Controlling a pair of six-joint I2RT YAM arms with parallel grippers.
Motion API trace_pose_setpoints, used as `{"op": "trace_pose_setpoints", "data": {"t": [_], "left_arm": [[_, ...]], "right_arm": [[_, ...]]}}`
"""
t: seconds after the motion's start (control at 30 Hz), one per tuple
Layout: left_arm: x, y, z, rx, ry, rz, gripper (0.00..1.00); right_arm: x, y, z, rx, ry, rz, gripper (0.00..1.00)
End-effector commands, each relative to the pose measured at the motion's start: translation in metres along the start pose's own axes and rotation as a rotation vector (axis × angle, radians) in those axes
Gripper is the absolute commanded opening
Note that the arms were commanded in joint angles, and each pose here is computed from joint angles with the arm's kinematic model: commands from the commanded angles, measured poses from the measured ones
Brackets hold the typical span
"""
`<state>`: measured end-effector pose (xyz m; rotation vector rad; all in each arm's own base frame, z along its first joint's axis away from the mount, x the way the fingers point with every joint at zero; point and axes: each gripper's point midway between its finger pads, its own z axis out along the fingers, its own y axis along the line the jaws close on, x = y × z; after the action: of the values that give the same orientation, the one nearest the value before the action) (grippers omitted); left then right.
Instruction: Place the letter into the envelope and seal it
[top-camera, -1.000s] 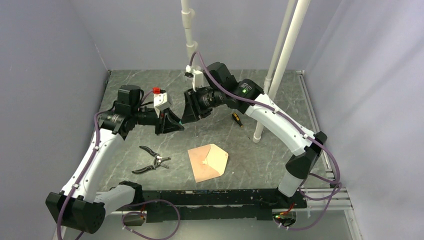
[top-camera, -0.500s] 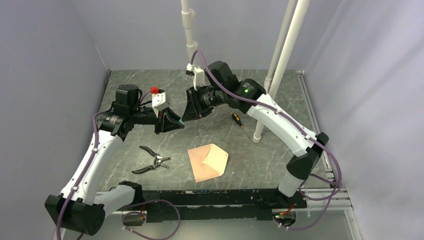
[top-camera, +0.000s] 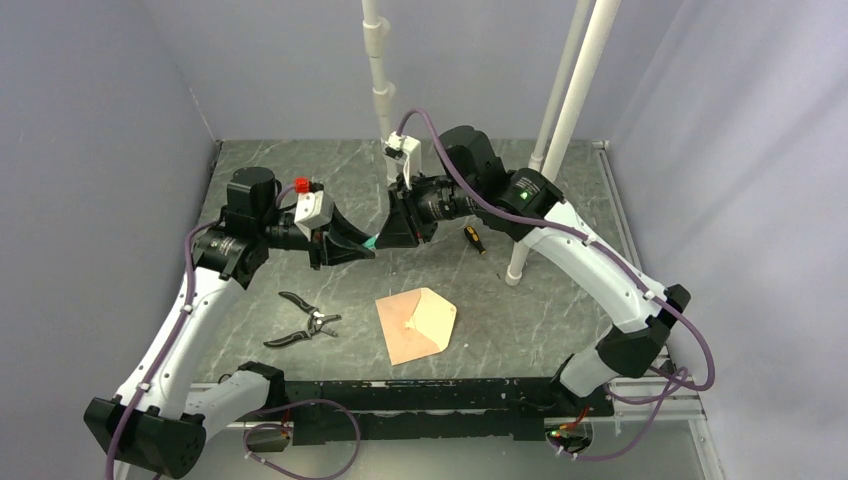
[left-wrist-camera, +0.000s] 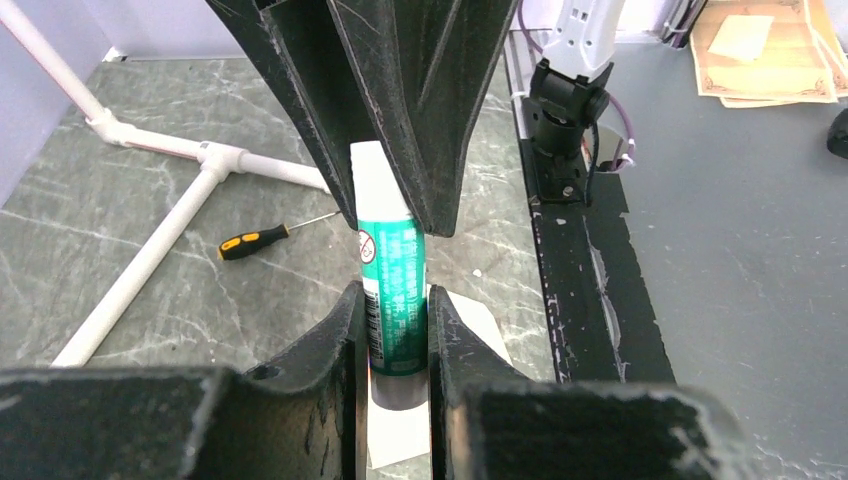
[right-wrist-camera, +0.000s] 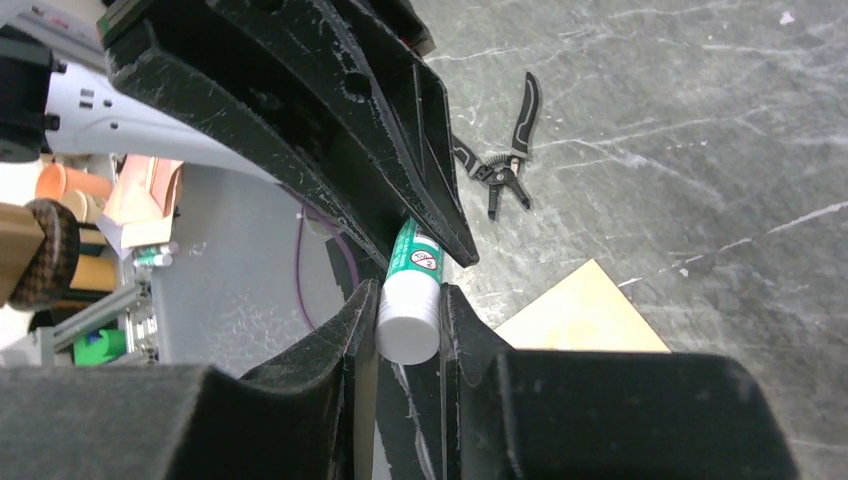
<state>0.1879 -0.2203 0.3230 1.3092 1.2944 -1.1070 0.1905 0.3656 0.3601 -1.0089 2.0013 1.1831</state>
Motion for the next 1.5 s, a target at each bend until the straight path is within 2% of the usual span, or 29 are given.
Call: {"op": "trace_pose_setpoints", "data": {"t": [0.0,0.17,0.47,0.53,0.7,0.77,0.93,1.13,1.23,1.37,1.47], "left_arm": [[0.030,-0.033,0.000,0.097,0.031,-0.184,0.03],[0.032,-0.030,0.001,0.084,0.047,-0.176,0.02],[0.042,-0.015,-0.002,-0.022,0.103,-0.146,0.03],[0.044,-0.007,-0.004,-0.072,0.121,-0.122,0.03],[0.053,0.020,-0.016,-0.251,0.185,-0.050,0.02],[0.055,0.026,-0.020,-0.294,0.203,-0.029,0.02],[0.052,0.033,-0.023,-0.352,0.197,-0.003,0.03],[0.051,0.032,-0.023,-0.343,0.204,-0.022,0.02],[0.047,0.034,-0.023,-0.355,0.185,-0.023,0.03],[0.039,0.038,-0.023,-0.388,0.149,-0.030,0.02],[0.033,0.041,-0.023,-0.409,0.123,-0.044,0.03]], "right_arm": [[-0.079,0.055,-0.077,-0.134,-0.334,-0.371,0.00],[-0.072,0.060,-0.079,-0.167,-0.281,-0.425,0.00],[-0.073,0.036,-0.080,-0.031,-0.229,-0.458,0.00],[-0.080,0.029,-0.076,-0.003,-0.246,-0.385,0.00],[-0.096,-0.017,-0.065,0.142,-0.277,-0.005,0.00],[-0.098,-0.029,-0.065,0.192,-0.276,0.097,0.00],[-0.096,-0.030,-0.061,0.172,-0.266,0.122,0.00],[-0.063,-0.065,-0.038,0.274,-0.185,0.142,0.00],[-0.036,-0.101,-0.023,0.422,-0.108,0.167,0.00],[0.018,-0.165,-0.006,0.705,0.035,0.217,0.00],[0.055,-0.197,0.007,0.808,0.098,0.250,0.00]]}}
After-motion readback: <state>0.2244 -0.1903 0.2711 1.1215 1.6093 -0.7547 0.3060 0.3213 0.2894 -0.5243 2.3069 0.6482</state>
